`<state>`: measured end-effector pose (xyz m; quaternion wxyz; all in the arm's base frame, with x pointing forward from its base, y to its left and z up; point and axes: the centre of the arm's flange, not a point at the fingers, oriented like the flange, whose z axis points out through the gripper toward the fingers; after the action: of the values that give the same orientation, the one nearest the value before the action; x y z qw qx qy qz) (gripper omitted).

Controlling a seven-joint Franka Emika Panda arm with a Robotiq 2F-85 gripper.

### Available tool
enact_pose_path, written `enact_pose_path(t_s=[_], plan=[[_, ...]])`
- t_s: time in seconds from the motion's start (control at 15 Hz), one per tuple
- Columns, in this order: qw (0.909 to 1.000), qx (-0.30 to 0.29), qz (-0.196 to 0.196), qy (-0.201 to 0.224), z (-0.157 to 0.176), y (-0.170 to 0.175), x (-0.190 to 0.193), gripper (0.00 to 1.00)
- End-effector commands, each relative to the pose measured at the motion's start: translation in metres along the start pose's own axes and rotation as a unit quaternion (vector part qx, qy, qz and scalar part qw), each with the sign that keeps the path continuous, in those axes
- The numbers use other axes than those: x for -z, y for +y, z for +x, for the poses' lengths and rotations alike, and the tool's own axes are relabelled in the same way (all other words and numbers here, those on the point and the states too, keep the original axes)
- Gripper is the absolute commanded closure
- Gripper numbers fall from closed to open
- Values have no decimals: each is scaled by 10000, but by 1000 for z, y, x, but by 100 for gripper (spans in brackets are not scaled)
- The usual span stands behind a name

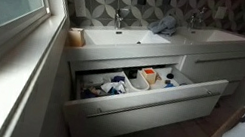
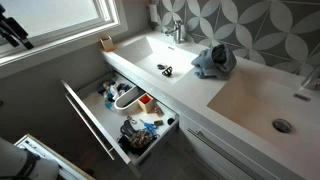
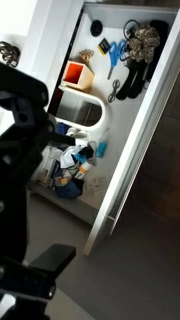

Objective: Use the towel to wipe the window sill then place it back on the counter

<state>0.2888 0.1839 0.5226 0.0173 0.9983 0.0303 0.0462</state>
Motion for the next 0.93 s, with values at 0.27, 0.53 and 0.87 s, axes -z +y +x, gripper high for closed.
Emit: enact_pose_path(t_s=[0.27, 0.53, 0.87], plan=[[9952, -919, 69, 316, 38, 40, 11, 0], [9774, -1938, 214, 813, 99, 129, 31, 0], [9438, -2915, 177, 1545, 169, 244, 38, 0]])
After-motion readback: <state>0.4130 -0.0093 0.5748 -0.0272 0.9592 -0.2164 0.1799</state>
